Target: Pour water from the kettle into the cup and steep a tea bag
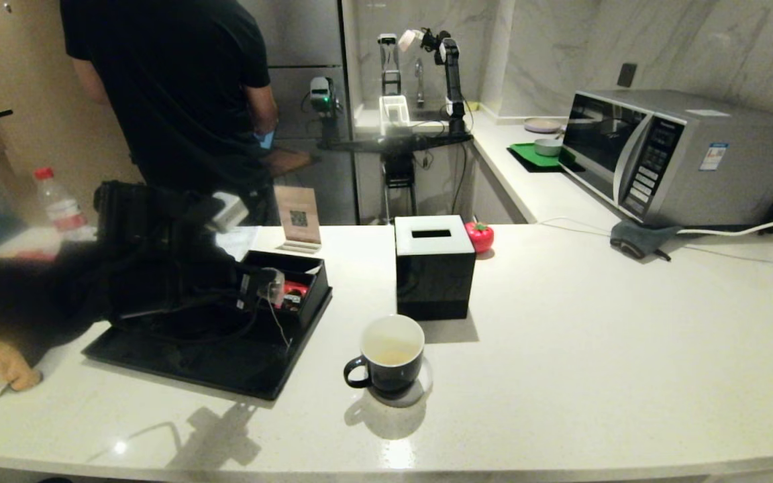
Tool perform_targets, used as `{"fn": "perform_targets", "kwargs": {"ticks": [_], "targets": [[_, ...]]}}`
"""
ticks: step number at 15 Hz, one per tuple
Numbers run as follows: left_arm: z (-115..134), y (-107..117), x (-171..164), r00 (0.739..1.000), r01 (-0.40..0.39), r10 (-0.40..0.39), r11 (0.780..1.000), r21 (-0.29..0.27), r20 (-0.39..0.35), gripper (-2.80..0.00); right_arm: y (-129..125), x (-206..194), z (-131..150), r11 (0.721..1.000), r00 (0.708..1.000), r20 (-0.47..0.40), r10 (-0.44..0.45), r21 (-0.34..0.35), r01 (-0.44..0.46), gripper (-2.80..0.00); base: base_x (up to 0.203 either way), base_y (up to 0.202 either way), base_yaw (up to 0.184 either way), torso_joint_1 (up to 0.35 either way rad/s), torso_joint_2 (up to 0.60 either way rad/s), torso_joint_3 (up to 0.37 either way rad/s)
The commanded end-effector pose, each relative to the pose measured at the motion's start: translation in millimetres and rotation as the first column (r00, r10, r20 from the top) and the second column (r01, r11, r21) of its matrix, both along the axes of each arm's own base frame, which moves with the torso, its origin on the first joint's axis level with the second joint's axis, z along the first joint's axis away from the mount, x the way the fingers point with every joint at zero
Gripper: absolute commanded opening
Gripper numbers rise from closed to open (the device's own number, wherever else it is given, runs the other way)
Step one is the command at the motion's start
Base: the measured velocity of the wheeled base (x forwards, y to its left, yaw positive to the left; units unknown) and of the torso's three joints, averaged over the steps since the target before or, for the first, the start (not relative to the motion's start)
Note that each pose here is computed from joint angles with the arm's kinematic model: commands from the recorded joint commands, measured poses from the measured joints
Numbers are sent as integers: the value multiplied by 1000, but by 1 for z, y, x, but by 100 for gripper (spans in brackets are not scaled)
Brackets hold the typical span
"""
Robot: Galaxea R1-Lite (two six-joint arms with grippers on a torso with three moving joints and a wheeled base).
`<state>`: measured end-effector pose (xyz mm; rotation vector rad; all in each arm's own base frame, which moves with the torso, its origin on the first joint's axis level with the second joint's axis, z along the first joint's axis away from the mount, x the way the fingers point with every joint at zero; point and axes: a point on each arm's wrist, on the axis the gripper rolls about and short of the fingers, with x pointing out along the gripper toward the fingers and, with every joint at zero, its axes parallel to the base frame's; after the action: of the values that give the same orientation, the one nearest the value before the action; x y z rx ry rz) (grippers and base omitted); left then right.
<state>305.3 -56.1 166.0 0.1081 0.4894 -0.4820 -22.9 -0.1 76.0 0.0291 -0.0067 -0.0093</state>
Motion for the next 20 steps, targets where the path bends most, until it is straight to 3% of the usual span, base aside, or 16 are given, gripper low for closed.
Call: {"fn": "perform_targets", "kwargs": {"ticks": [1,9,13,20], "targets": [[18,4,-14,998,-5,6,1000,-11,57,-280,0,0,0,1000,1000,0,0,0,0,-280,0,0,0,0,0,0],[38,9,-38,992,-8,12,999,-31,122,-280,0,0,0,1000,1000,0,0,0,0,-280,0,0,0,0,0,0],[47,9,-45,990,-9,19,998,-68,138,-280,0,0,0,1000,1000,0,0,0,0,-280,0,0,0,0,0,0],[55,10,-58,985,3,10,997,-73,170,-280,0,0,0,1000,1000,0,0,0,0,-280,0,0,0,0,0,0]]}}
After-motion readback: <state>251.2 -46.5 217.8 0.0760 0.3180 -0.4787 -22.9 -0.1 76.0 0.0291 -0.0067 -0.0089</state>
